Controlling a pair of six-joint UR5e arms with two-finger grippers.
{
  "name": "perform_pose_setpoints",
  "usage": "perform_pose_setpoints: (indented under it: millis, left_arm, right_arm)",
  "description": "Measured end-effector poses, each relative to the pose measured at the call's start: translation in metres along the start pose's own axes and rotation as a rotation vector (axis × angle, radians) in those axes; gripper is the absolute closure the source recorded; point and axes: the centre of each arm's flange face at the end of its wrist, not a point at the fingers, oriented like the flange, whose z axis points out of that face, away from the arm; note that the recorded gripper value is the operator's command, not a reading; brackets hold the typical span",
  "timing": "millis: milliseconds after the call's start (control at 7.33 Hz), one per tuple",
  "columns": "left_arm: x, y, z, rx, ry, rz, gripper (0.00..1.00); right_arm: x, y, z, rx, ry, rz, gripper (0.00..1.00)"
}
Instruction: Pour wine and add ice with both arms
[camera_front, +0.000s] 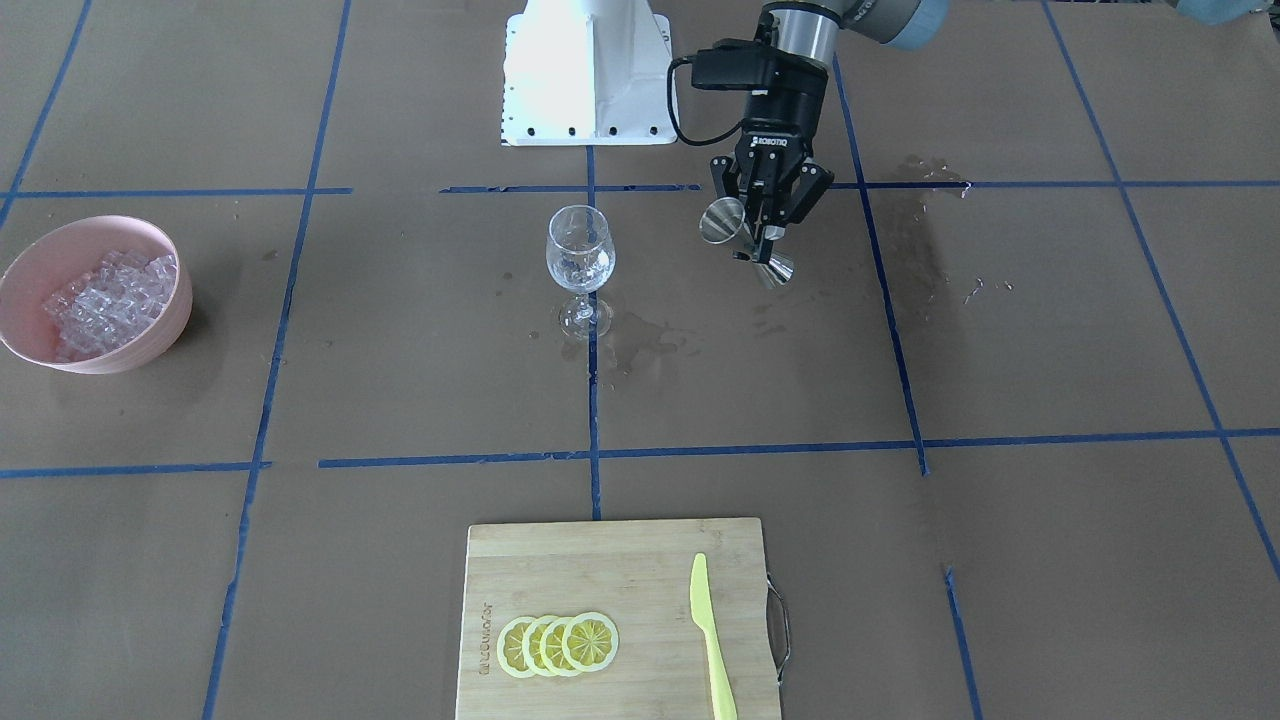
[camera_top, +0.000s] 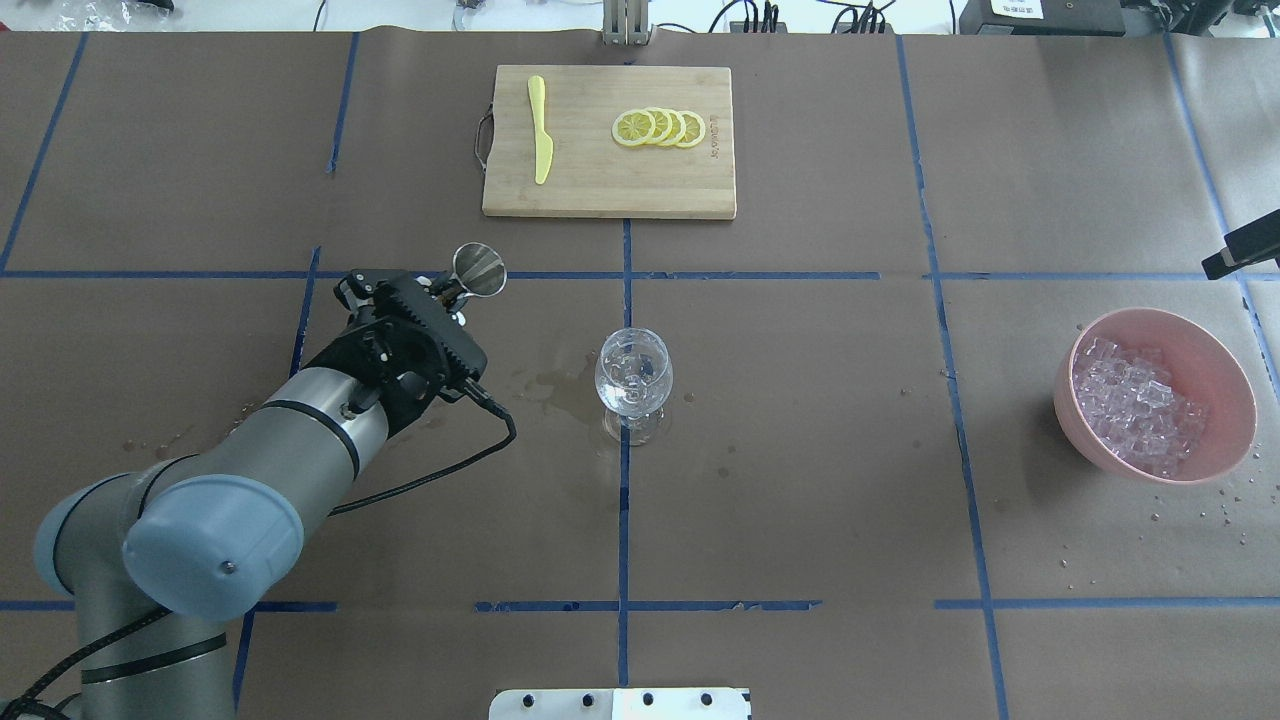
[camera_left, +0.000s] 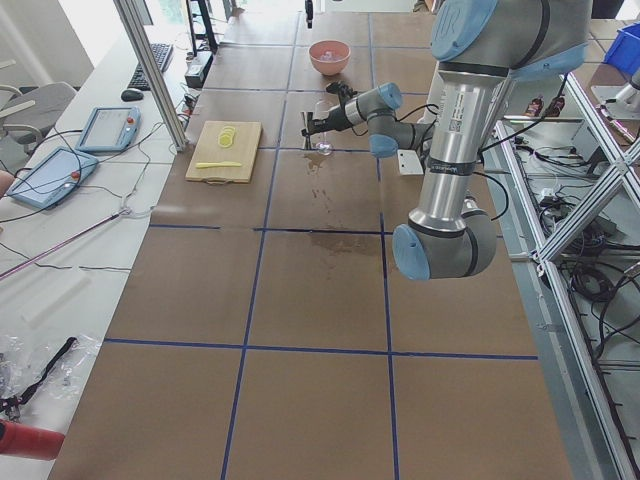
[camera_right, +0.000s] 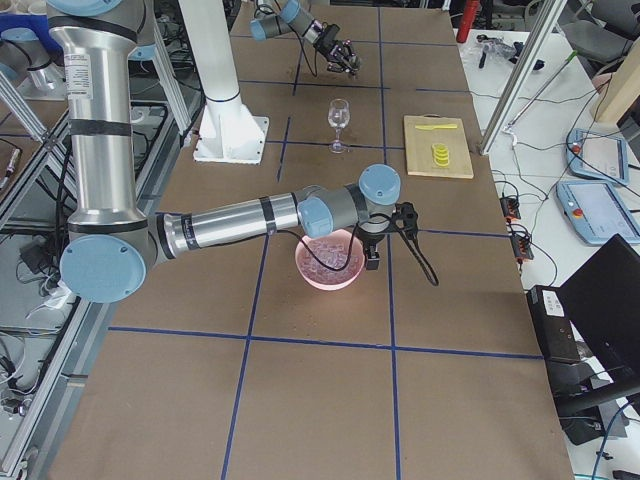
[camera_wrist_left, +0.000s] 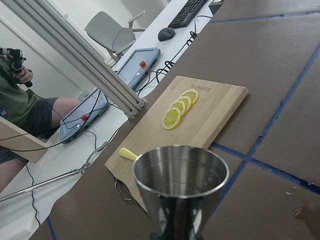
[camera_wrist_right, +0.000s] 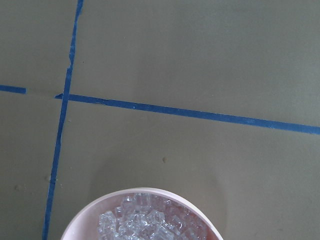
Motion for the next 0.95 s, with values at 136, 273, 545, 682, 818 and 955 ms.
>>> perform_pose_setpoints:
  millis: [136,273,545,682,818,955]
  left_arm:
    - [-0.011,0.043,0.007,0.016,0.003,-0.096,1.00]
    - [-0.023,0.090,0.016,0.044,0.011,-0.197,1.00]
    - [-0.058,0.164,0.016,0.114,-0.010,-0.333,1.00]
    - [-0.076,0.194,0.011,0.126,-0.041,-0.369,1.00]
    - [-0.087,0.215,0.009,0.126,-0.055,-0.407,1.00]
    - [-0.090,0.229,0.010,0.118,-0.059,-0.449,1.00]
  right_arm:
    - [-0.001,0.000,0.001,-0.001,0.000,-0.002,0.00]
    - [-0.001,0.000,0.000,-0.001,-0.001,-0.003,0.00]
    - [-0.002,0.000,0.001,-0.001,-0.001,-0.004,0.00]
    - [-0.002,0.000,0.001,-0.001,-0.001,-0.004,0.00]
    - [-0.002,0.000,0.001,-0.001,0.000,-0.004,0.00]
    - [-0.001,0.000,0.001,-0.002,0.000,-0.003,0.00]
